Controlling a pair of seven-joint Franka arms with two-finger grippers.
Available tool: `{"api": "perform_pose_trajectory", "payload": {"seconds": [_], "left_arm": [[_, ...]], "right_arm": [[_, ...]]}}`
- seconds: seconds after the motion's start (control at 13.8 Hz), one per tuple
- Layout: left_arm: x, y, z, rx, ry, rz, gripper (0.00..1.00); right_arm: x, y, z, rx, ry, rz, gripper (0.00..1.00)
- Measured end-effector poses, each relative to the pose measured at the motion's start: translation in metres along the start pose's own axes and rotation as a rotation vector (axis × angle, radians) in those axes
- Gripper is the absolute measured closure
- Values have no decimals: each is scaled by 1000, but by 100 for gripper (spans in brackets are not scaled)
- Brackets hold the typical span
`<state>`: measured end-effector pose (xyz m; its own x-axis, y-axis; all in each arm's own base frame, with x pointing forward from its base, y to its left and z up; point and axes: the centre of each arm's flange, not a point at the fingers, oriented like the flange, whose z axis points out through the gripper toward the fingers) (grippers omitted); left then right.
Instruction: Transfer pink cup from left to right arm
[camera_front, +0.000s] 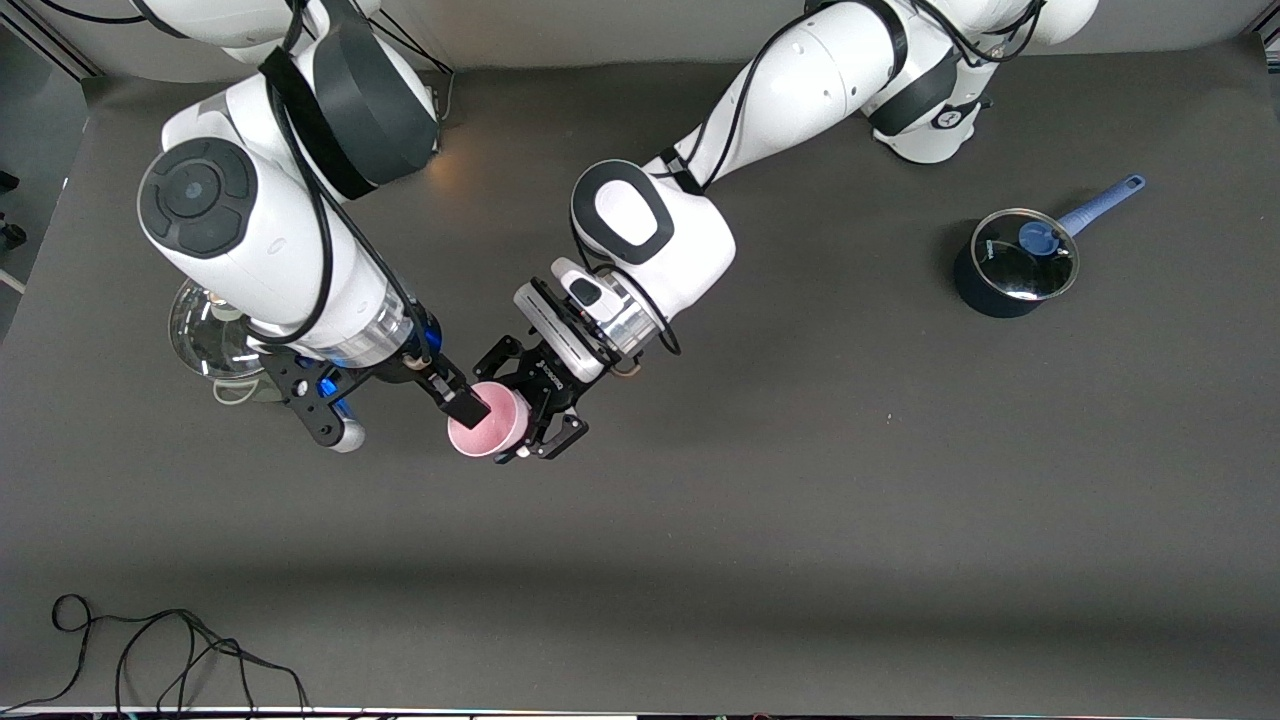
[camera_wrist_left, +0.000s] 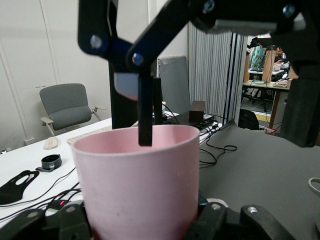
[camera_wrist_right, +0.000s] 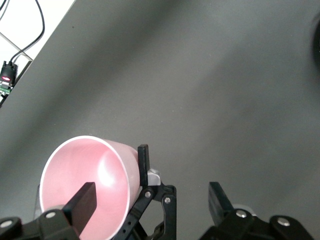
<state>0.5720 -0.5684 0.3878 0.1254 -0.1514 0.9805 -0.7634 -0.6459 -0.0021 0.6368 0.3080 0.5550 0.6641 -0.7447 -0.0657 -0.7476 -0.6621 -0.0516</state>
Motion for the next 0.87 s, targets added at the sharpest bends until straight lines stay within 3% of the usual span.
{"api": "perform_pose_trajectory", "payload": {"seconds": [0.14,0.22,0.36,0.58,0.72,0.87], "left_arm": [[1,0,0,1,1,1,34],[1,0,0,1,2,1,34],[2,0,-1,0,3,1,34],[3,3,-1,-4,4,3,34],[4,9,-1,-9,5,5,34],[5,9,-1,-7,5,14,34]], "right_arm": [[1,-1,5,-7,-2,0,4],[0,-1,5,-7,-2,0,11],[0,-1,5,-6,-2,0,40],[-1,-3,2,7,1,-2,69],[-1,-3,1,12,2,-3,95],[-1,-3,0,12,2,-4,97]]}}
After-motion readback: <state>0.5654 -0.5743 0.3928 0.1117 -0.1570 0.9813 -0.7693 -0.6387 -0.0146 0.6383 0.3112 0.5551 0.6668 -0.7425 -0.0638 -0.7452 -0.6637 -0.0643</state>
